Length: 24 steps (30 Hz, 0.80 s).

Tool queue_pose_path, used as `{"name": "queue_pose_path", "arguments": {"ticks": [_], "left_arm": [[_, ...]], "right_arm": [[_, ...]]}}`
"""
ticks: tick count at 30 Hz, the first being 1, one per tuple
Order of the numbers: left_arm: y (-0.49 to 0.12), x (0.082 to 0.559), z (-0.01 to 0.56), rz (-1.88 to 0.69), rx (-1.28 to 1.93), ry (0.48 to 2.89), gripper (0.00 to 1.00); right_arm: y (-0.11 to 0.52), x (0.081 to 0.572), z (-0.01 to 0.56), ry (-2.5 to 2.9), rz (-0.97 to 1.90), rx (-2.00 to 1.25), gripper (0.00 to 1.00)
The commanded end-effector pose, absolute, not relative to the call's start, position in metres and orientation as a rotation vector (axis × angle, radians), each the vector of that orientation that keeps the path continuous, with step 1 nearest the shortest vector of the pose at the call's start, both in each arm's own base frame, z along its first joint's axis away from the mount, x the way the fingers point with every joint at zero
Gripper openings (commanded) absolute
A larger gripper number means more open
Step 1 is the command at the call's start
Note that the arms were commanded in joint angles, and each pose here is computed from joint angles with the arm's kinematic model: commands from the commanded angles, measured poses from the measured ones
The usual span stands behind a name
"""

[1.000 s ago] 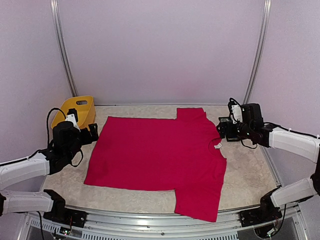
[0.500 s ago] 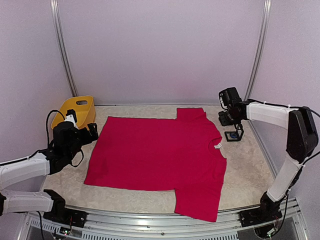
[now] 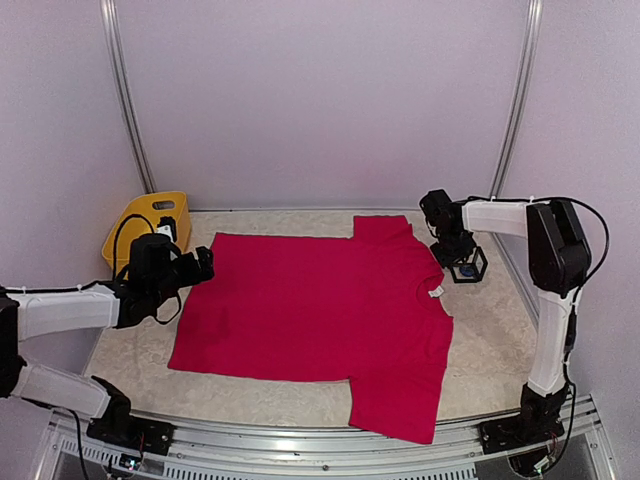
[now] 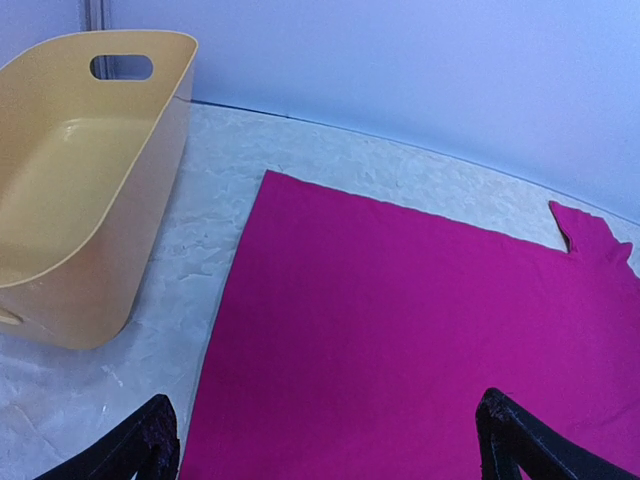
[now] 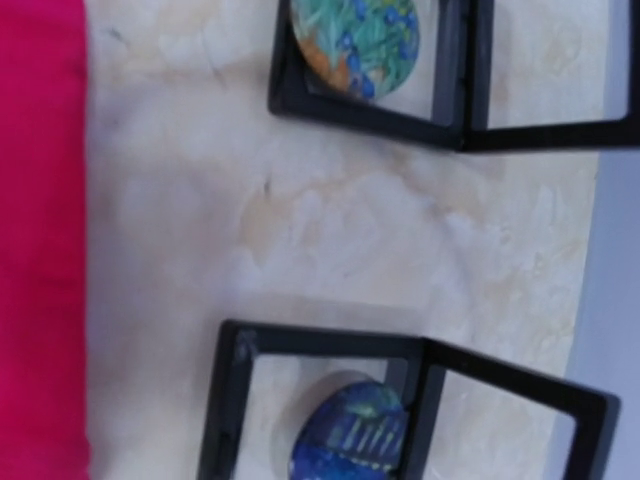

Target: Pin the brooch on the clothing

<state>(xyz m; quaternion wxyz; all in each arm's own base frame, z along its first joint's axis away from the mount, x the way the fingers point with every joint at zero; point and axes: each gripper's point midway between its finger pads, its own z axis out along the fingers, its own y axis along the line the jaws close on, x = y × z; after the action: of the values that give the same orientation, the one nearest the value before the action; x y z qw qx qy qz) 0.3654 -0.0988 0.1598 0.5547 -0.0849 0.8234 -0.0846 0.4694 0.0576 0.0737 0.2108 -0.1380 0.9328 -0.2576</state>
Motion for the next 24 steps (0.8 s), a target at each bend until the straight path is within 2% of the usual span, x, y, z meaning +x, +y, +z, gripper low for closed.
{"name": "queue_pose_path", "arguments": {"ticks": [1, 6, 24], "left_arm": [[-0.118, 0.373, 0.164, -0.257, -0.162, 1.947, 0.99], [-0.128, 0.379, 0.160, -0.242, -0.139, 1.968, 0.99], [-0.124, 0.385, 0.149, -0.169, -0.154, 2.005, 0.99]], "right_arm": [[0.042, 0.461, 0.049, 2.663, -0.767, -0.388, 0.31], [0.036, 0.464, 0.041, 2.662, -0.790, -0.389, 0.27], [0.020, 0.466, 0.024, 2.657, -0.922, -0.418, 0.24]]}}
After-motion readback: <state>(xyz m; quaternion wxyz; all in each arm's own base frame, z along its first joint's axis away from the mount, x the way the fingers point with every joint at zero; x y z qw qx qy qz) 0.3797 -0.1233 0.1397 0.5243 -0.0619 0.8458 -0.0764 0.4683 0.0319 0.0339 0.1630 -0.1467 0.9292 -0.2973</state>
